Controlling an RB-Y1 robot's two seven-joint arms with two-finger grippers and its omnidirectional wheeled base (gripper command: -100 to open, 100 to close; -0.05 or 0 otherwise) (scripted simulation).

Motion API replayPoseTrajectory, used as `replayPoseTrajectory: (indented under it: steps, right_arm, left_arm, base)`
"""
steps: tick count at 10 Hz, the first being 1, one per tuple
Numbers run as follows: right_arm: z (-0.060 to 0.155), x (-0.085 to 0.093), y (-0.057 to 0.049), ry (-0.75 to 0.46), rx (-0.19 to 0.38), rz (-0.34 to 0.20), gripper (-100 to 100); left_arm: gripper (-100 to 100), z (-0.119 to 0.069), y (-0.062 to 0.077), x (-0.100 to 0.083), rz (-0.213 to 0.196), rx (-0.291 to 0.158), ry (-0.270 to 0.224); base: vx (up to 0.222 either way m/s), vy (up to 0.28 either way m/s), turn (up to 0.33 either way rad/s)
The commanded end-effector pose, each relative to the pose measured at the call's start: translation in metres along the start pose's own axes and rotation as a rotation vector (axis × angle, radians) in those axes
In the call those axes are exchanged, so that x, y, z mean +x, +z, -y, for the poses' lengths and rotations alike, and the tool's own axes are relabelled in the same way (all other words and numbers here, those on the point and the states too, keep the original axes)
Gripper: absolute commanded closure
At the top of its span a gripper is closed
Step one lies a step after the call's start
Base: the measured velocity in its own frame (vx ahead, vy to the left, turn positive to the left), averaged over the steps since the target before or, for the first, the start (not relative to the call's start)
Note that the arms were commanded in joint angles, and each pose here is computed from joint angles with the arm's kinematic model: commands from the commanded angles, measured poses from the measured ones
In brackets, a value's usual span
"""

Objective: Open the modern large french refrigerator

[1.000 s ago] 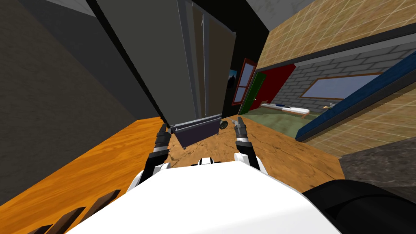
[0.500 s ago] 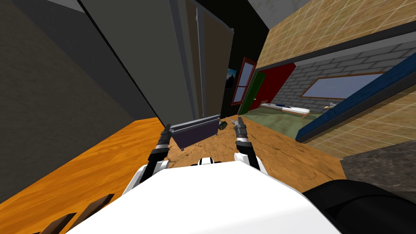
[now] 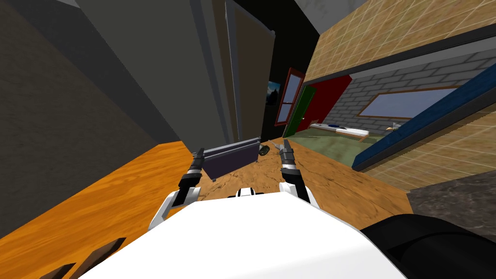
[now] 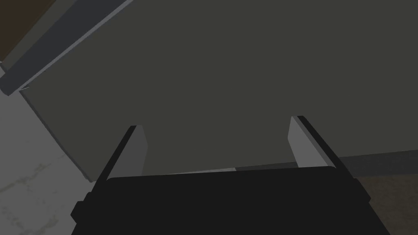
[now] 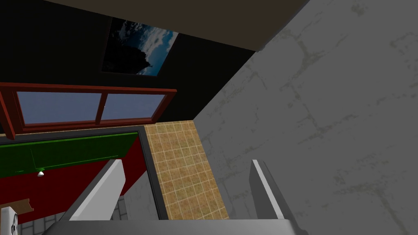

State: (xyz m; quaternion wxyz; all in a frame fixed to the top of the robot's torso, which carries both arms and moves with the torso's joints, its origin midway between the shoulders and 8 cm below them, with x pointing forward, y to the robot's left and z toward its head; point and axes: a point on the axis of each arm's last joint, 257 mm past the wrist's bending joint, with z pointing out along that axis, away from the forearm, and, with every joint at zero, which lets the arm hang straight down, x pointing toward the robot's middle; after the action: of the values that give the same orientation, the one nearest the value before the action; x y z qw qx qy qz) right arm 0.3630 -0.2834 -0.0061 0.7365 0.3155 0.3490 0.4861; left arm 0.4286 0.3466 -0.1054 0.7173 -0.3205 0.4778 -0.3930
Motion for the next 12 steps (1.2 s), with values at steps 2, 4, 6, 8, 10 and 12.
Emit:
replayPoseTrajectory:
  steps: [2, 4, 6, 8, 10, 12]
  right_arm:
    - [0.000, 0.000, 0.000, 0.000, 0.000, 0.000, 0]
    - [0.000, 0.000, 0.000, 0.000, 0.000, 0.000, 0]
    - [0.000, 0.000, 0.000, 0.000, 0.000, 0.000, 0]
    - [0.000, 0.000, 0.000, 0.000, 0.000, 0.000, 0]
    - [0.000, 0.000, 0.000, 0.000, 0.000, 0.000, 0]
    - [0.000, 0.000, 0.000, 0.000, 0.000, 0.000, 0]
  left_arm:
    - [-100, -0.035, 0.015, -0.006, 0.006, -0.067, 0.058]
    - [-100, -0.054, 0.024, -0.011, 0.012, -0.104, 0.088]
    - [-100, -0.073, 0.033, -0.017, 0.019, -0.145, 0.116]
    - [-100, -0.087, 0.036, -0.018, 0.021, -0.173, 0.128]
    - [-100, -0.105, 0.044, -0.024, 0.030, -0.214, 0.152]
    - [-100, -0.127, 0.051, -0.029, 0.037, -0.265, 0.170]
  base:
    - [0.065, -0.128, -0.004]
    - [0.061, -0.108, -0.003]
    - [0.077, -0.126, -0.005]
    - [0.048, -0.093, -0.002]
    - [0.055, -0.110, -0.005]
    - [0.087, -0.138, -0.004]
